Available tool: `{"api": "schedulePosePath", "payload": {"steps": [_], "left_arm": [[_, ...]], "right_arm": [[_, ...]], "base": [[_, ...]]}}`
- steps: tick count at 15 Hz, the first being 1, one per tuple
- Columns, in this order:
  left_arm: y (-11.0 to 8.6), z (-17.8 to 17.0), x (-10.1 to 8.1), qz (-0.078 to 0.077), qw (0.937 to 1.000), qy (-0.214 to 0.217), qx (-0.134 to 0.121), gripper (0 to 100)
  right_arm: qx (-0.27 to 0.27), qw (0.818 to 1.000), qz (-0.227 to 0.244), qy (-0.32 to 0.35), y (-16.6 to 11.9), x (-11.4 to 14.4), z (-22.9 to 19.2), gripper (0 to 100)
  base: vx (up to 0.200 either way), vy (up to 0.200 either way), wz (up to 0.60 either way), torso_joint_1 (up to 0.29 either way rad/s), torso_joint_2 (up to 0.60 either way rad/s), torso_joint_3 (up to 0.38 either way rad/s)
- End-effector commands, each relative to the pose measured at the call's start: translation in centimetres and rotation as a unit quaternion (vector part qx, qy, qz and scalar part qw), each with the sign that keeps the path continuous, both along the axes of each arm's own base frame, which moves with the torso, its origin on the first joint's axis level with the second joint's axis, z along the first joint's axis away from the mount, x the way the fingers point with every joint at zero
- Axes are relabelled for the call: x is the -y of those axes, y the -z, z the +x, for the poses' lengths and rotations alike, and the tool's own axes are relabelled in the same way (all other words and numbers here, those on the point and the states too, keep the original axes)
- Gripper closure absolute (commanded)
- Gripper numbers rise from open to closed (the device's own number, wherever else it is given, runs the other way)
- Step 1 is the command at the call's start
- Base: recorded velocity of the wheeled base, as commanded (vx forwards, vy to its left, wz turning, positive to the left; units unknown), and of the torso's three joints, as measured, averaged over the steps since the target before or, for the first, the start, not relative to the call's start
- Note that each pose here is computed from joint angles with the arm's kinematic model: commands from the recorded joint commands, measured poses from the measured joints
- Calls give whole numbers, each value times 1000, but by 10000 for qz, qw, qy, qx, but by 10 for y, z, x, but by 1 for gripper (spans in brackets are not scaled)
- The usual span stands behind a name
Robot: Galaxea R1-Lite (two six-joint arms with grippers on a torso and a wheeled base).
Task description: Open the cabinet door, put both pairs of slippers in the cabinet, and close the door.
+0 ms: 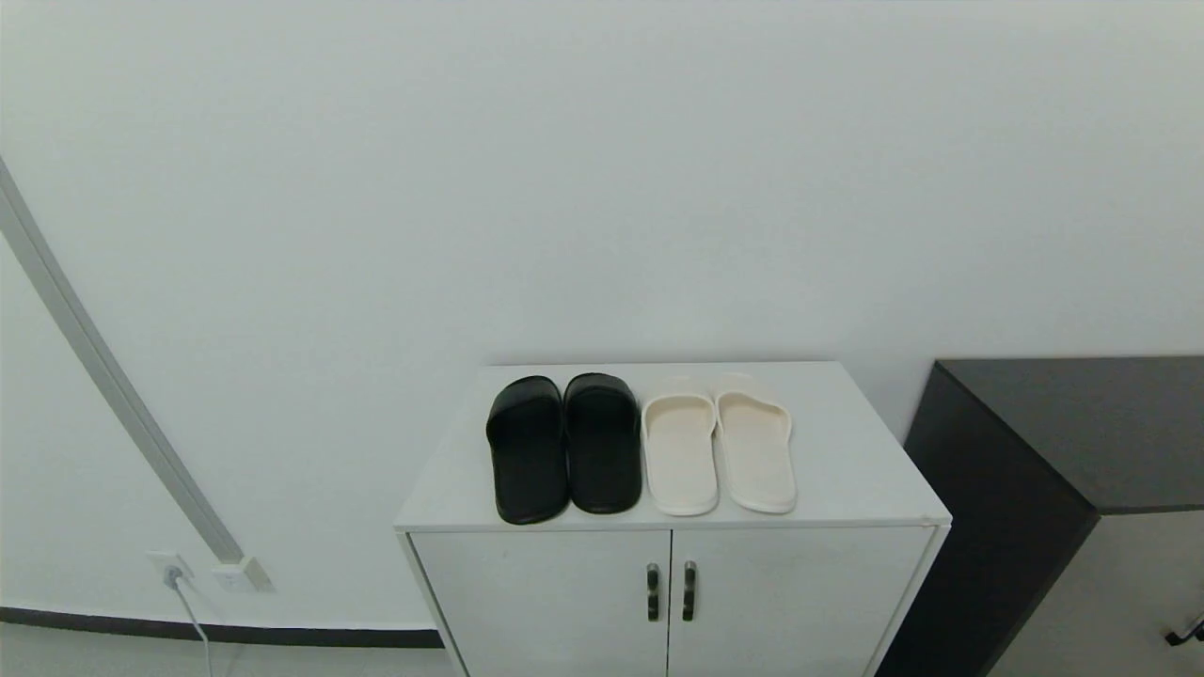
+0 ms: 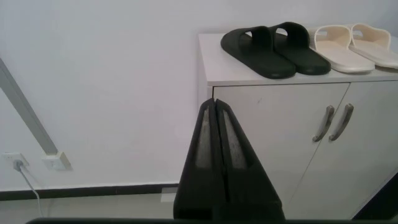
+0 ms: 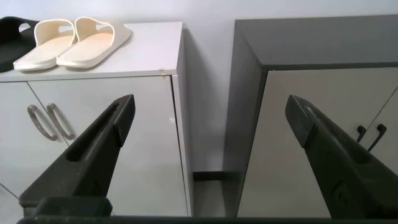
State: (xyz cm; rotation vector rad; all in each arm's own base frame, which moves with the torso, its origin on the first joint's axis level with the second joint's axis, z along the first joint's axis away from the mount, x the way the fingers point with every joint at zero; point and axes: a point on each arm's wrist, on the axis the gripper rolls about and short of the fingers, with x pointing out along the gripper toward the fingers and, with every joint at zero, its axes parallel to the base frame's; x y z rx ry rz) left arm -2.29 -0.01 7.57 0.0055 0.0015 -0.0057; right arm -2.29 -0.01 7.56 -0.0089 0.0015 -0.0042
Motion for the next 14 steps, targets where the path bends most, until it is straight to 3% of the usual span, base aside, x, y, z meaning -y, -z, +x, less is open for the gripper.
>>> {"api": "schedulePosePath", "payload": {"steps": [1,6,7,8,10,11,14], "left_arm": [[0,0,0,3,10000,2,0,100],[0,0,0,-12,10000,-6,7,100],[0,0,0,-5,10000,-6,0,100],[0,0,0,-12,10000,-6,0,100],[0,0,0,-28,10000,-21,0,100],[0,0,0,-28,10000,-21,0,100],[0,0,0,-5,10000,-13,7,100]], "right_arm": [[0,10000,-1,2,0,0,0,0],[77,10000,14,9,-4,0,-1,0],[345,9993,130,-10,-26,0,-4,0],[263,9981,538,-142,-59,1,-7,0],[-395,9987,153,-299,-45,0,-3,0],[-411,9985,146,-322,-46,0,-2,0],[-1125,9906,71,-781,-51,-3,17,0]], "base": [[0,0,0,0,0,0],[0,0,0,0,0,0],[0,0,0,0,0,0],[0,0,0,0,0,0],[0,0,0,0,0,0],[0,0,0,0,0,0],[0,0,0,0,0,0]]}}
